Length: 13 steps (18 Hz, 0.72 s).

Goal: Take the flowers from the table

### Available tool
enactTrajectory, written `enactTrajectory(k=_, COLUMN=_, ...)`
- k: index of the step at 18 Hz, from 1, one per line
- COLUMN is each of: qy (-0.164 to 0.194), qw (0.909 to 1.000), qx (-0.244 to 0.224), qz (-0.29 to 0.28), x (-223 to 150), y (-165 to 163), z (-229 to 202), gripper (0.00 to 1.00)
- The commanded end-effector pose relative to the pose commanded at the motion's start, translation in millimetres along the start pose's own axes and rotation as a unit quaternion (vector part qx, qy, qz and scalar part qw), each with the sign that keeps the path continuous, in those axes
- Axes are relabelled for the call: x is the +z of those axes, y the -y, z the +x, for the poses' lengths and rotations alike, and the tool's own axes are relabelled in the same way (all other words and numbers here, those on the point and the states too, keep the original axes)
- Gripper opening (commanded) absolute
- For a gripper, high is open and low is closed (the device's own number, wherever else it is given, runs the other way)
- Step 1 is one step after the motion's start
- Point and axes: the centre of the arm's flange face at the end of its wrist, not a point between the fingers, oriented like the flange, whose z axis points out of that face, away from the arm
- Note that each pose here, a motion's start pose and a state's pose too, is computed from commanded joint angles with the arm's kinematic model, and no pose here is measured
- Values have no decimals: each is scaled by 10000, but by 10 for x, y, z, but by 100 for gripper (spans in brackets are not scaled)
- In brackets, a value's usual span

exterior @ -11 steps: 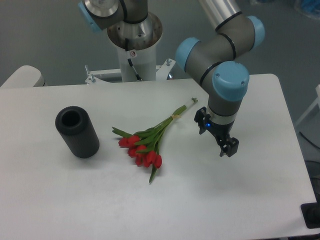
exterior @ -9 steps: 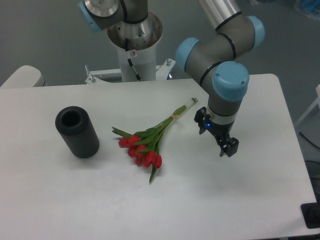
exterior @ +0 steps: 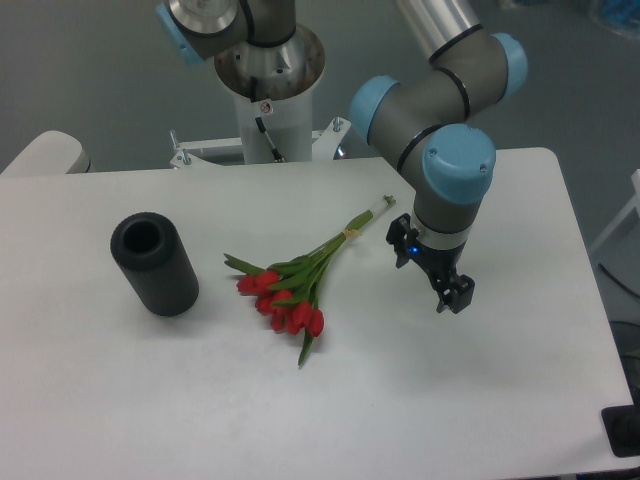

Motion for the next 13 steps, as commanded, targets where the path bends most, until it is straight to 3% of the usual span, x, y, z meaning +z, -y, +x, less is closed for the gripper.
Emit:
enactTrajectory(k=9, qy=-508, qw=9987, qx=-100, qz=-5, x=358, y=133, z=616, gripper=100)
enactTrajectory(k=13, qy=-714, qw=9954, qx=-630, qz=-55, x=509, y=214, z=848, gripper=100)
